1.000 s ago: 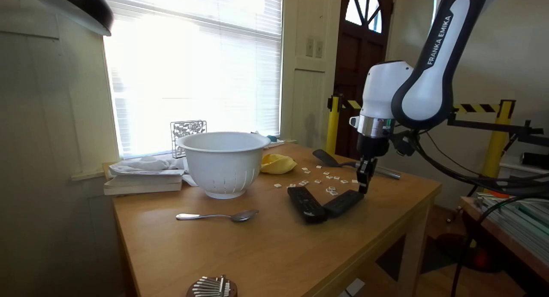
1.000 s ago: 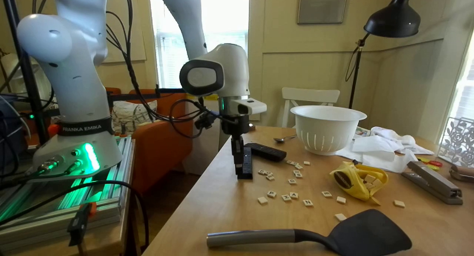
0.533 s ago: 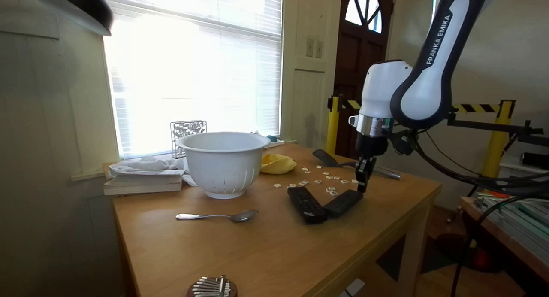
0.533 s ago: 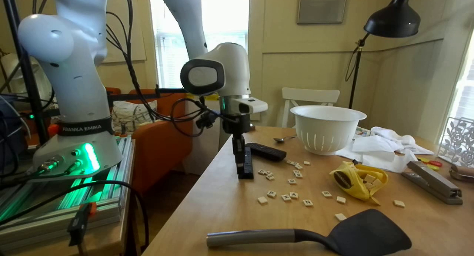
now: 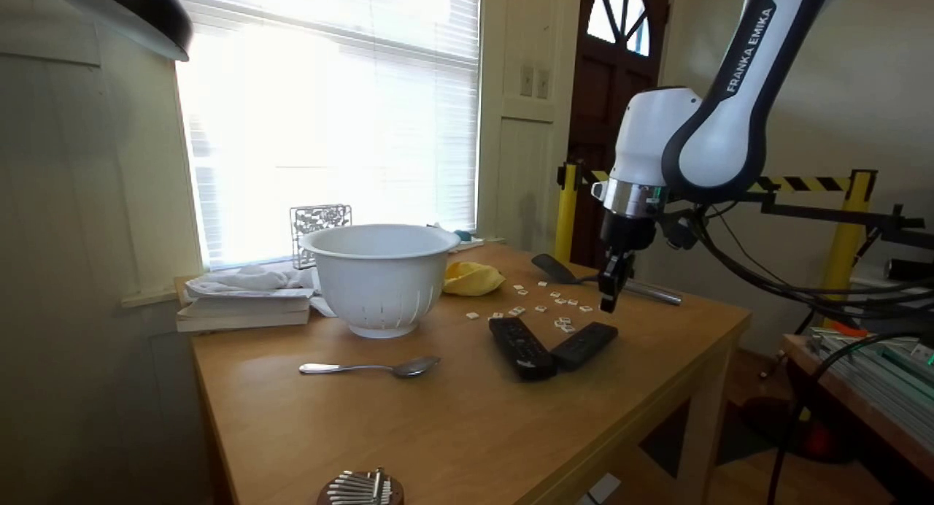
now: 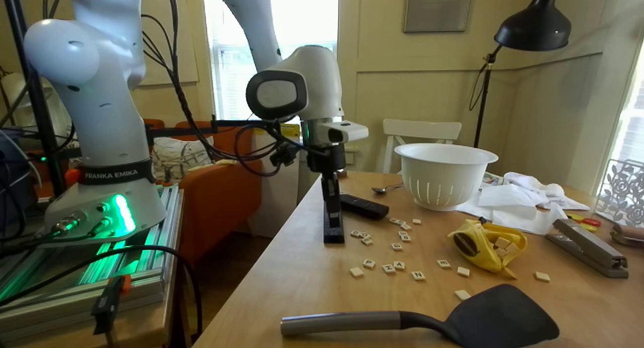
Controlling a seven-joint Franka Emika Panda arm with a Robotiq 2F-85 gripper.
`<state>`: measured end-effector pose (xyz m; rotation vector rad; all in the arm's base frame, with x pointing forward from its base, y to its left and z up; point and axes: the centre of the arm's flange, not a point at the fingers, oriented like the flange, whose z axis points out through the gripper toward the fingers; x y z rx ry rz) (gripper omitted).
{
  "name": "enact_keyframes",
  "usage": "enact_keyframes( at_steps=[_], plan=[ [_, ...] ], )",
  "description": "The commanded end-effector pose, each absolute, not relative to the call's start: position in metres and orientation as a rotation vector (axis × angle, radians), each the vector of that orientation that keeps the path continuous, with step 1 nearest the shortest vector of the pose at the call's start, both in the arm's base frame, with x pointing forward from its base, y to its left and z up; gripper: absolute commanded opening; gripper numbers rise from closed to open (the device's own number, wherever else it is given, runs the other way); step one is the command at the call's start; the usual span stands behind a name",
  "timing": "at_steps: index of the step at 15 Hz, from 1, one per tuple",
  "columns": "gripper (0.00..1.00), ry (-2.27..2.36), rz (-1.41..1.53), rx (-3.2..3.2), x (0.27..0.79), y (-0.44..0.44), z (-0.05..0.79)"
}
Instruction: Press the top button of the remote on the right
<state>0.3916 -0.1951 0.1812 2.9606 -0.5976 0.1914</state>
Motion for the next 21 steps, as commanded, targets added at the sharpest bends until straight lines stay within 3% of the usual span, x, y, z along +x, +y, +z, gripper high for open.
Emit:
enact_keyframes(
  at_steps=[1,21],
  plan=[
    [0.00,-0.623,0.182,2.970,0.386,-0.193,0.186],
    [0.00,-0.643,0.131,3.008,0.385,-0.195,0.168]
  ],
)
